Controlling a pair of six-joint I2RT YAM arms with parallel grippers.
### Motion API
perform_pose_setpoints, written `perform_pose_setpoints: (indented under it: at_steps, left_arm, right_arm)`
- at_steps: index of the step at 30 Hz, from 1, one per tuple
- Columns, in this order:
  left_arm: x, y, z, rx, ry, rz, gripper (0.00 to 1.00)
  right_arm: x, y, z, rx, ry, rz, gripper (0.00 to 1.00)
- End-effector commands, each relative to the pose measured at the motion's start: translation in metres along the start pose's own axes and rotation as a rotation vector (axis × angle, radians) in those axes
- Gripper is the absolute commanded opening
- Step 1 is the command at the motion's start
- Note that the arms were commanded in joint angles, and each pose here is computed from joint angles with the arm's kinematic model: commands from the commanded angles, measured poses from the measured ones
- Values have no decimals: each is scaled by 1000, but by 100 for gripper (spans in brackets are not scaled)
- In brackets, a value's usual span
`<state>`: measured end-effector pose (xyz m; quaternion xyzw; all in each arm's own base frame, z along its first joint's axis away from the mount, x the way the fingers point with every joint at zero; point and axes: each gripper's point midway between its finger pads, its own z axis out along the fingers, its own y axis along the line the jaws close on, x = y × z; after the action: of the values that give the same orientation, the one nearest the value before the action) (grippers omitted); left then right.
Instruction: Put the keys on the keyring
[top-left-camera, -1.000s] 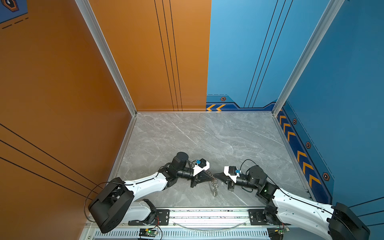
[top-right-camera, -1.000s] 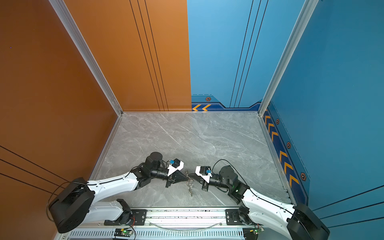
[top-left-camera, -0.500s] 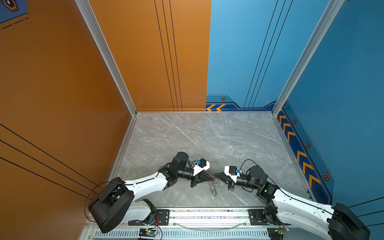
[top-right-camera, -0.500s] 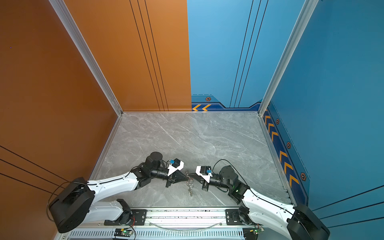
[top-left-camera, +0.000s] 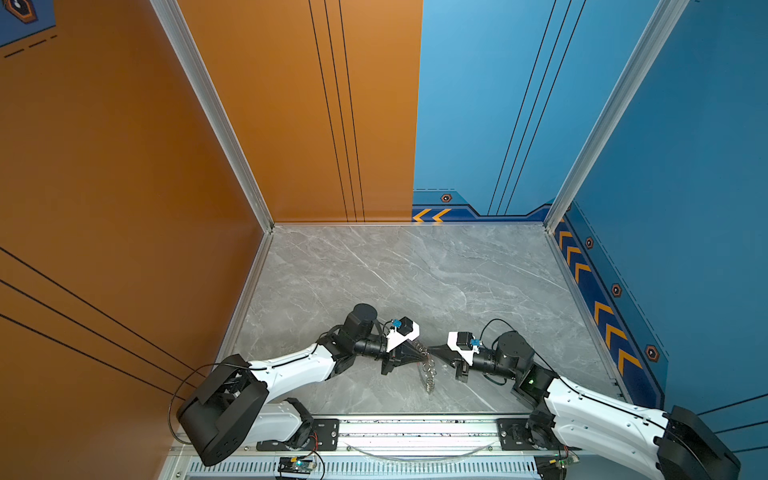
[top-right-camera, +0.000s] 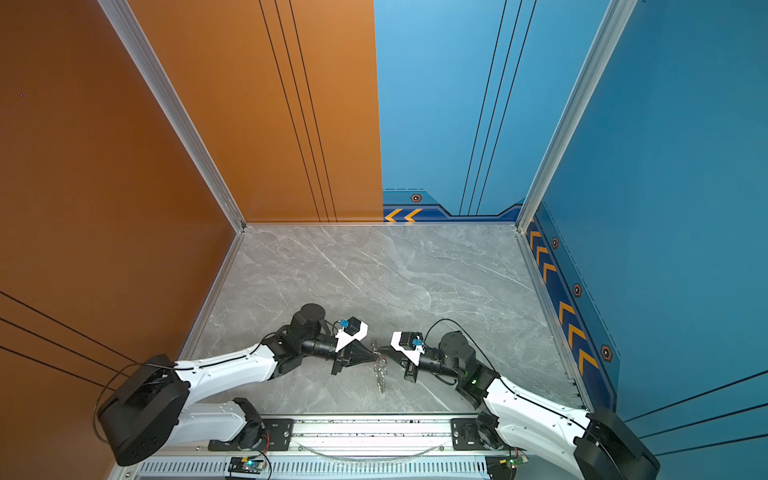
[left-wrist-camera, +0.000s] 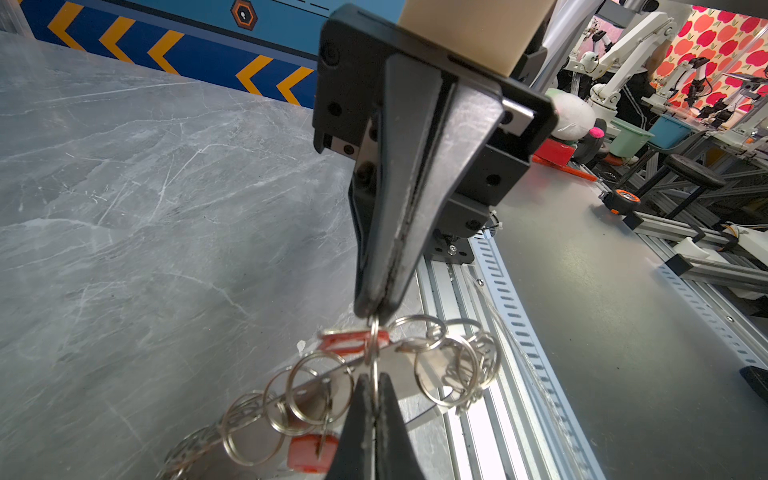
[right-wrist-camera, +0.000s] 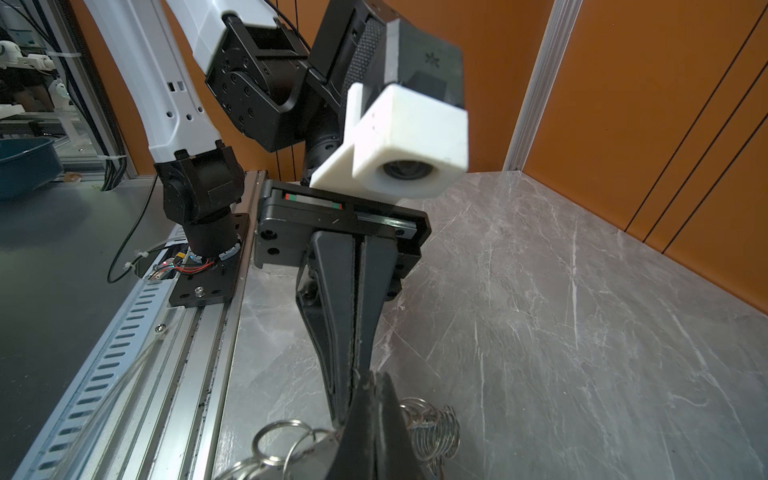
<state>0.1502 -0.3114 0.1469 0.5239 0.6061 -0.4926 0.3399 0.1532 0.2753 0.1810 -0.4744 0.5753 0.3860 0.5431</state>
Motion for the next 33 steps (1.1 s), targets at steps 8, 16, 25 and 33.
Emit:
perform_pose_setpoints:
  at_steps: [8,16,25,33]
  left_arm:
    - [-7,-4,2,33,-8,-4,0]
    - [-7,-4,1,31,-8,-3,0]
    - [-6,-4,2,32,-7,-6,0]
    - [-6,-3,2,29,-6,-8,0]
  right_arm:
    - [-7,-3,-4,22,-19,-11,0]
    - [-8,0,-4,2,-24,2,0]
    - [-4,3,0,-14,-3,-5,0]
    - [-4,6,1,-27,-3,-8,0]
